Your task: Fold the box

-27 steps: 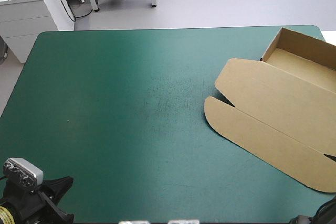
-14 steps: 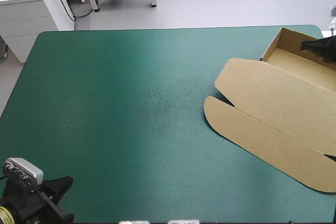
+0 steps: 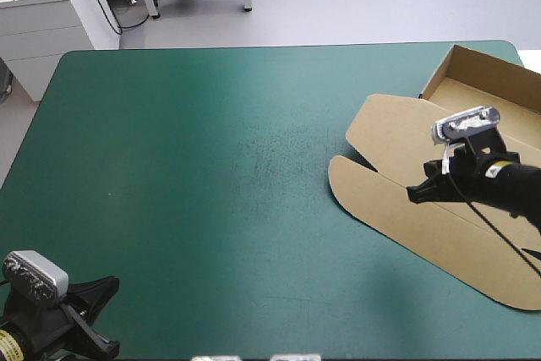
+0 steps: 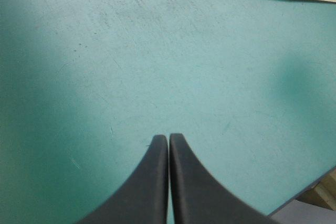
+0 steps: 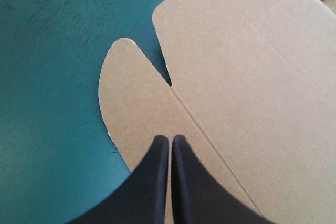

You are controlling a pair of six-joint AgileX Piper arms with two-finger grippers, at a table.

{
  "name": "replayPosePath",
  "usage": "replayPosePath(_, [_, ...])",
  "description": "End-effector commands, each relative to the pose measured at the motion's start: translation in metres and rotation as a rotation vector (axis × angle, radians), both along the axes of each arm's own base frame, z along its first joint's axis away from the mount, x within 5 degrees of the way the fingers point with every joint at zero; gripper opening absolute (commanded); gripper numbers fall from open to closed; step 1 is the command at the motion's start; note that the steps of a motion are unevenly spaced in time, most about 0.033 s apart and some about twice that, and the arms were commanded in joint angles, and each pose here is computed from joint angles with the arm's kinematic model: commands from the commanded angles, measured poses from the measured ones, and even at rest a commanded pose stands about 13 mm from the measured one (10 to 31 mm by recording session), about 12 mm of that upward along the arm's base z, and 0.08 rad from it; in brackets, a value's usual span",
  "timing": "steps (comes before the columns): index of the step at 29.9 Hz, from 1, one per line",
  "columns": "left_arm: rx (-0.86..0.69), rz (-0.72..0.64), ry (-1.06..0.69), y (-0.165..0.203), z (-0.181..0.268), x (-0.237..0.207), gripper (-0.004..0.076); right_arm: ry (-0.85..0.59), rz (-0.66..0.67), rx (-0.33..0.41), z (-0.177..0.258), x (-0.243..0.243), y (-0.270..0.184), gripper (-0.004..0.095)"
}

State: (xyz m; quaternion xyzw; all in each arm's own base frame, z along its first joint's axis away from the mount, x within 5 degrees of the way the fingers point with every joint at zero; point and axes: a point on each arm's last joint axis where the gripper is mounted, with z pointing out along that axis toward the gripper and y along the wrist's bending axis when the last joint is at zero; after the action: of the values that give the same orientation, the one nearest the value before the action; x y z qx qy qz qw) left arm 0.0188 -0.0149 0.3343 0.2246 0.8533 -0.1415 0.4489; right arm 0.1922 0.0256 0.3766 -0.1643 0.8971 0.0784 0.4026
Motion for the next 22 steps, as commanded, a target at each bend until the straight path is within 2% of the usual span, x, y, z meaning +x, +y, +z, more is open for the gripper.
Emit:
replayPosePath(1, [-0.044, -0.009, -0.071, -0.003, 0.012, 0.004, -0.0008, -0.174, -0.036, 0.038, 0.0, -0.023, 0.0, 0.0])
replayPosePath(7, [-0.083, -0.048, -0.129, -0.003, 0.012, -0.002, -0.0008, -0.224, -0.055, 0.07, -0.024, -0.06, 0.0, 0.0])
replayPosePath(17, [-0.115, -0.053, -0.175, 0.004, -0.02, -0.016, -0.0008, -0.284, -0.063, 0.076, -0.06, -0.105, -0.001, 0.0])
replayPosePath(22, [-0.137, -0.07, -0.239, 0.006, -0.028, -0.022, -0.0008, -0.339, -0.093, 0.105, -0.077, -0.124, -0.003, 0.0])
